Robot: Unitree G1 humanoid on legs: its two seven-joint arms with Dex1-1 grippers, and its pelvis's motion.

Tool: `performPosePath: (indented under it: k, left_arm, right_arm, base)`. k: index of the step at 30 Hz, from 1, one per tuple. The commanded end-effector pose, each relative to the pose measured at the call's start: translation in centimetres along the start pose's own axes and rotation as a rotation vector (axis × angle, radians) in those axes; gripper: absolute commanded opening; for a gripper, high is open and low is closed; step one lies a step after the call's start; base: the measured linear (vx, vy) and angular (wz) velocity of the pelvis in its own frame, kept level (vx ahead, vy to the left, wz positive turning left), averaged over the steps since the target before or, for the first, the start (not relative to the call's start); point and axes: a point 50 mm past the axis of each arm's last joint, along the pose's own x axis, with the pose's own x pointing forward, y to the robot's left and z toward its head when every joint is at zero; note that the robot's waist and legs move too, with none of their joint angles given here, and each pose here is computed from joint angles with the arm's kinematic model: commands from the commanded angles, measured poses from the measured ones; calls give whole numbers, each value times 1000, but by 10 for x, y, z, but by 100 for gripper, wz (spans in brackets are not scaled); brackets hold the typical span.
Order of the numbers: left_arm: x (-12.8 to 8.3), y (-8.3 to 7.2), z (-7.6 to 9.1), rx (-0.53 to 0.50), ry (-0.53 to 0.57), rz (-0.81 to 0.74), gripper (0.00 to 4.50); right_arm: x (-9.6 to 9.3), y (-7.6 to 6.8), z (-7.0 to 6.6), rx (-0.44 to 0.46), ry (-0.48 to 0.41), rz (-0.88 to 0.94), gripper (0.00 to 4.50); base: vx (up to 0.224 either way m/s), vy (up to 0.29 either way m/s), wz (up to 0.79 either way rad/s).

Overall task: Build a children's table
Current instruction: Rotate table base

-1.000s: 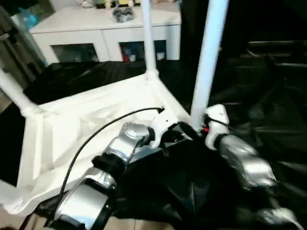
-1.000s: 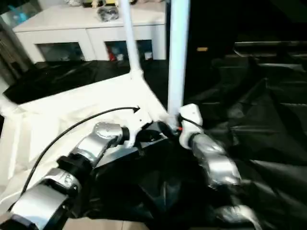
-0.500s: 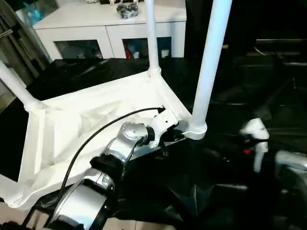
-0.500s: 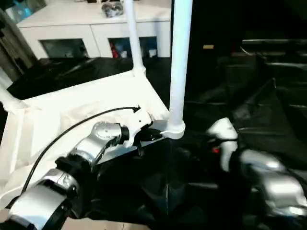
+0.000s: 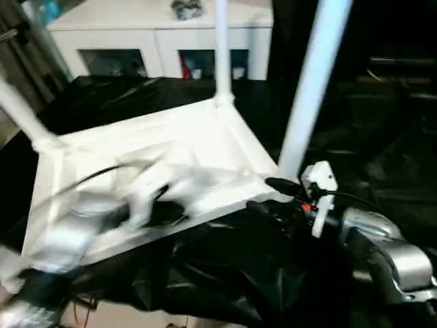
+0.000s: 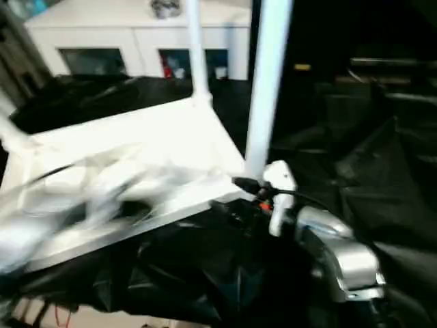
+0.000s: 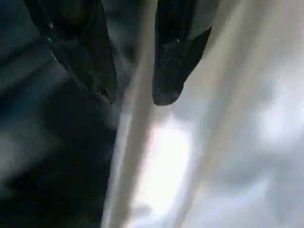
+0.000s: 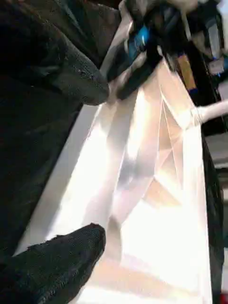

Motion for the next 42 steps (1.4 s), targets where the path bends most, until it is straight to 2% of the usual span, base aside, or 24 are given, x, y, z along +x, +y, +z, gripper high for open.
performPosePath:
  k: [1, 4, 7, 9, 10, 12, 14, 17, 18, 19, 20, 21, 23, 24, 25, 28, 30, 32, 34, 35, 37, 39, 42]
  left_arm:
    - [-9, -17, 14, -1, -74, -73, 175]
    - [-17, -35, 17, -55, -146, -85, 184]
    - [-10, -42, 4, -77, -90, -29, 216]
    - [-3, -41, -9, -73, -33, 55, 220]
    - [-3, -41, -9, -73, -33, 55, 225]
    - [1, -38, -20, -73, 10, 143, 258]
    - [5, -35, -32, -81, 43, 231, 261]
    - [8, -30, -38, -93, 33, 313, 272]
    - [9, -30, -38, -91, 32, 322, 299]
    - [10, -28, -38, -87, 29, 344, 304]
    - [12, -23, -35, -68, 5, 378, 304]
    - [14, -22, -32, -59, -10, 387, 307]
    - [14, -22, -32, -59, -10, 387, 318]
    - [16, -21, -29, -36, -23, 389, 341]
    - [17, -21, -29, -24, -19, 392, 343]
    - [18, -20, -32, -2, -4, 400, 344]
    - [19, -19, -33, 3, -5, 411, 374]
    - [20, -19, -33, 5, -8, 415, 381]
    - [20, -19, -32, 10, -30, 419, 395]
    - [20, -18, -30, 13, -59, 425, 407]
    - [16, -19, -28, 15, -100, 419, 418]
    - [12, -21, -27, 5, -133, 408, 426]
    - [4, -27, -34, -7, -169, 378, 440]
  right_arm:
    - [8, 2, -1, 2, -10, -14, 450]
    - [27, -2, -2, 29, -46, -98, 450]
    - [44, -15, -7, 71, -58, -273, 450]
    - [53, -23, -10, 107, -71, -398, 450]
    - [53, -23, -10, 107, -71, -398, 450]
    - [57, -27, -14, 127, -64, -456, 450]
    - [60, -34, -17, 170, -79, -532, 450]
    - [57, -48, -17, 221, -119, -632, 450]
    - [56, -50, -17, 226, -121, -648, 450]
    - [54, -55, -17, 238, -127, -688, 450]
    - [46, -69, -14, 261, -148, -782, 450]
    - [42, -76, -13, 271, -157, -832, 450]
    - [42, -76, -13, 271, -157, -832, 450]
    - [33, -90, -8, 279, -179, -909, 450]
    - [27, -96, -6, 277, -187, -942, 450]
    - [16, -108, -2, 282, -200, -1010, 450]
    - [6, -117, 2, 269, -213, -1049, 450]
    - [4, -120, 4, 265, -218, -1060, 450]
    - [-6, -128, 9, 255, -228, -1091, 450]
    - [-19, -137, 14, 228, -232, -1129, 450]
    - [-31, -145, 18, 221, -235, -1162, 450]
    - [-37, -149, 20, 215, -228, -1173, 450]
    - [-42, -153, 26, 154, -210, -1154, 450]
  base:
    - [0, 0, 0]
    - [0, 0, 0]
    - [0, 0, 0]
    - [0, 0, 0]
    - [0, 0, 0]
    - [0, 0, 0]
    - [0, 0, 0]
    - [0, 0, 0]
    - [0, 0, 0]
    - [0, 0, 0]
    - [0, 0, 0]
    - [0, 0, 0]
    - [0, 0, 0]
    - [0, 0, 0]
    - [0, 0, 0]
    - [0, 0, 0]
    - [0, 0, 0]
    - [0, 0, 0]
    - [0, 0, 0]
    - [0, 0, 0]
    - [0, 0, 0]
    - [0, 0, 0]
    - [0, 0, 0]
